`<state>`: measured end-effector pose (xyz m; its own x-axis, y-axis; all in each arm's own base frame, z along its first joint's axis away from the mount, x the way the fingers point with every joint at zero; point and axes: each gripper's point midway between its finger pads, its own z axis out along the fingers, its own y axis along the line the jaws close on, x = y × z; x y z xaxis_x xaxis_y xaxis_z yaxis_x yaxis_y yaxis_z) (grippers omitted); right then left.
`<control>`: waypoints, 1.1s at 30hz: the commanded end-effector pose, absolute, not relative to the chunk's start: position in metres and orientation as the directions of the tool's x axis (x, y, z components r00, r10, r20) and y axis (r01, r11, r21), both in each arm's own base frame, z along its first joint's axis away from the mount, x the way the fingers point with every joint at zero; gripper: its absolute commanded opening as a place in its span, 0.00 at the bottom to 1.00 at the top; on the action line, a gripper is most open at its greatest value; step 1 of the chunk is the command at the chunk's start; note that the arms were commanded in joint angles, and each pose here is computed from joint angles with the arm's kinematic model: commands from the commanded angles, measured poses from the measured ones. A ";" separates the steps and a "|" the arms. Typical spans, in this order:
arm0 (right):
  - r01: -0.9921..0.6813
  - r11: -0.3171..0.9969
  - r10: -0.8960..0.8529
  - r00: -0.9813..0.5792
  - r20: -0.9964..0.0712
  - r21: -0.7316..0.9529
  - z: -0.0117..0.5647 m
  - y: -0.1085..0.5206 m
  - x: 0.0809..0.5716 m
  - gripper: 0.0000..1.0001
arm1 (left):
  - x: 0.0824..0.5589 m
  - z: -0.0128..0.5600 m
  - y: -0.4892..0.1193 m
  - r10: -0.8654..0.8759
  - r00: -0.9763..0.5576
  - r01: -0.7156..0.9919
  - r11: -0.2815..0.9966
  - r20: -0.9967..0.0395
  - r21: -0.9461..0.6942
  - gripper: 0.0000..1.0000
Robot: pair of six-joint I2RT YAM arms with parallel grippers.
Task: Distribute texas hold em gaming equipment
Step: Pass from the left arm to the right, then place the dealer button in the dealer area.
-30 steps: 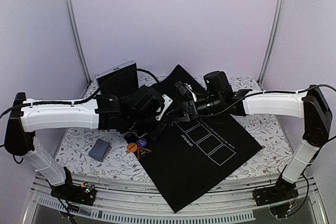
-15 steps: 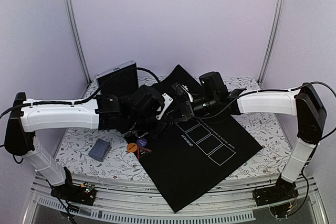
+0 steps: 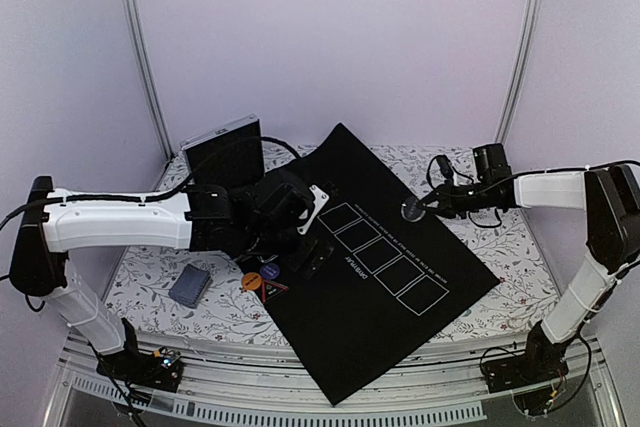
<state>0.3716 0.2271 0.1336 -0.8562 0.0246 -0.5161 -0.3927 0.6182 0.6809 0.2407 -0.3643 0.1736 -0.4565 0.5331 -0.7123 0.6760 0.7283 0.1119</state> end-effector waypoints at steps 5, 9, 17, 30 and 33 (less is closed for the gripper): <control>-0.242 0.633 0.174 -0.881 -0.439 0.735 0.087 0.150 0.392 0.02 | 0.241 0.126 -0.333 0.531 -0.596 0.617 0.783 -0.603 0.079 0.98; -0.220 0.620 0.181 -0.894 -0.410 0.753 0.075 0.151 0.404 0.02 | 0.246 0.112 -0.312 0.488 -0.673 0.556 0.829 -0.555 0.055 0.98; -0.131 0.687 0.178 -0.923 -0.341 0.714 0.043 0.141 0.407 0.23 | 0.242 0.087 -0.274 0.416 -0.782 0.463 0.886 -0.465 0.013 0.98; -0.110 0.882 0.143 -0.864 -0.482 0.458 0.085 0.101 0.409 0.62 | 0.227 0.055 -0.217 0.279 -0.897 0.296 0.955 -0.342 0.003 0.86; -0.140 0.890 0.113 -0.855 -0.507 0.434 0.097 0.107 0.407 0.63 | 0.237 0.054 -0.206 0.234 -0.907 0.245 0.969 -0.350 0.014 0.74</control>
